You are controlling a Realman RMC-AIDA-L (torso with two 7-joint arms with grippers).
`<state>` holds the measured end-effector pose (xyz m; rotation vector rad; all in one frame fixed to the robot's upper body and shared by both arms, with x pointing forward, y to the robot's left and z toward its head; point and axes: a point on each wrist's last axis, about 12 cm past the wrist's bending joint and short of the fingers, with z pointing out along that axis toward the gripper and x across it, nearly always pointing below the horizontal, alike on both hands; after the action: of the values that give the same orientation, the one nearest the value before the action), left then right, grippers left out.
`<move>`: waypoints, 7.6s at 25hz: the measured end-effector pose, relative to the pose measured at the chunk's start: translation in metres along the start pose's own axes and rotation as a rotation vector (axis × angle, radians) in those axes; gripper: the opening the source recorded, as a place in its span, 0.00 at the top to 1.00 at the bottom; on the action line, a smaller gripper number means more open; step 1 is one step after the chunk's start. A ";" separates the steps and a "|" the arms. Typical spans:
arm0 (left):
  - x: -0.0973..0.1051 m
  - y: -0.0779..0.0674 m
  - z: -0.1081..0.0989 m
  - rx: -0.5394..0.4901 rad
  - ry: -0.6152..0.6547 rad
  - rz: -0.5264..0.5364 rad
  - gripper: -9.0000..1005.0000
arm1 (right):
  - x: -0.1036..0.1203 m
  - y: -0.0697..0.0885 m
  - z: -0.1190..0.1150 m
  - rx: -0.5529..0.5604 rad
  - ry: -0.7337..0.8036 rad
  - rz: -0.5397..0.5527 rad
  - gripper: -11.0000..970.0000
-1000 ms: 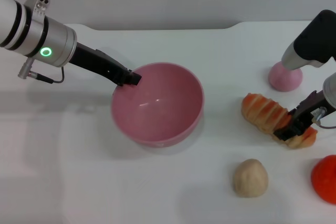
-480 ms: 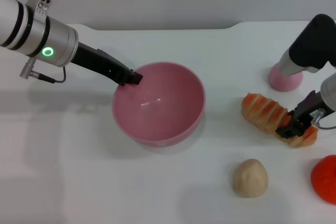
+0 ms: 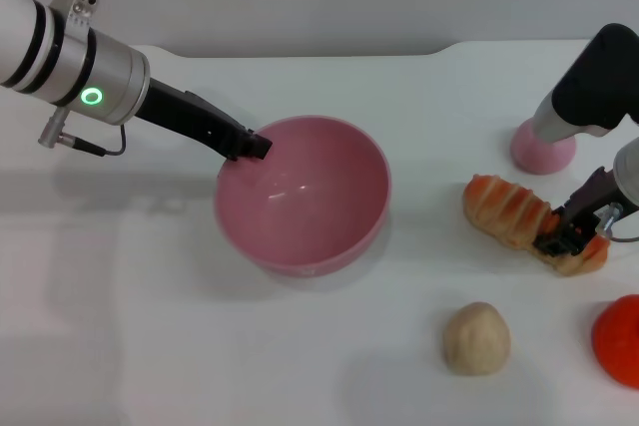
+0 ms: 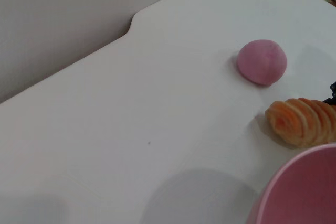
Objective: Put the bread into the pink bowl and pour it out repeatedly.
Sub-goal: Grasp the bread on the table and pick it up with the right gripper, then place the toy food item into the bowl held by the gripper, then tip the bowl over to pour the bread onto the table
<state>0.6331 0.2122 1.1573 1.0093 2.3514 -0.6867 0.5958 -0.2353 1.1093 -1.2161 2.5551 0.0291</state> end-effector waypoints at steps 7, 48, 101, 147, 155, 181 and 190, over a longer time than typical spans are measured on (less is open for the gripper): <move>-0.001 0.000 0.000 0.001 0.000 0.001 0.95 | 0.000 0.000 0.000 0.002 0.000 -0.001 0.61; 0.006 -0.006 0.008 0.018 0.022 -0.004 0.95 | -0.045 0.018 -0.121 0.131 -0.641 -0.049 0.76; 0.011 0.003 0.006 -0.017 0.003 -0.040 0.95 | -0.059 0.077 -0.143 -0.052 -0.922 -0.322 0.46; 0.023 -0.001 0.017 -0.010 -0.014 -0.115 0.95 | -0.013 -0.007 -0.119 0.316 -1.069 0.007 0.46; 0.020 -0.002 0.019 -0.014 -0.023 -0.112 0.95 | -0.007 -0.019 -0.117 0.387 -1.074 0.072 0.46; -0.027 -0.045 0.059 -0.015 -0.073 0.148 0.95 | 0.064 -0.021 -0.102 0.434 -1.627 0.202 0.46; -0.053 -0.077 0.084 -0.099 -0.104 0.383 0.95 | 0.078 -0.012 -0.083 0.390 -1.640 0.220 0.46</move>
<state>0.6270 0.0869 1.1452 1.2975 2.0016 -0.4572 0.5367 -0.3148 1.1676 -0.3392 1.1048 0.3742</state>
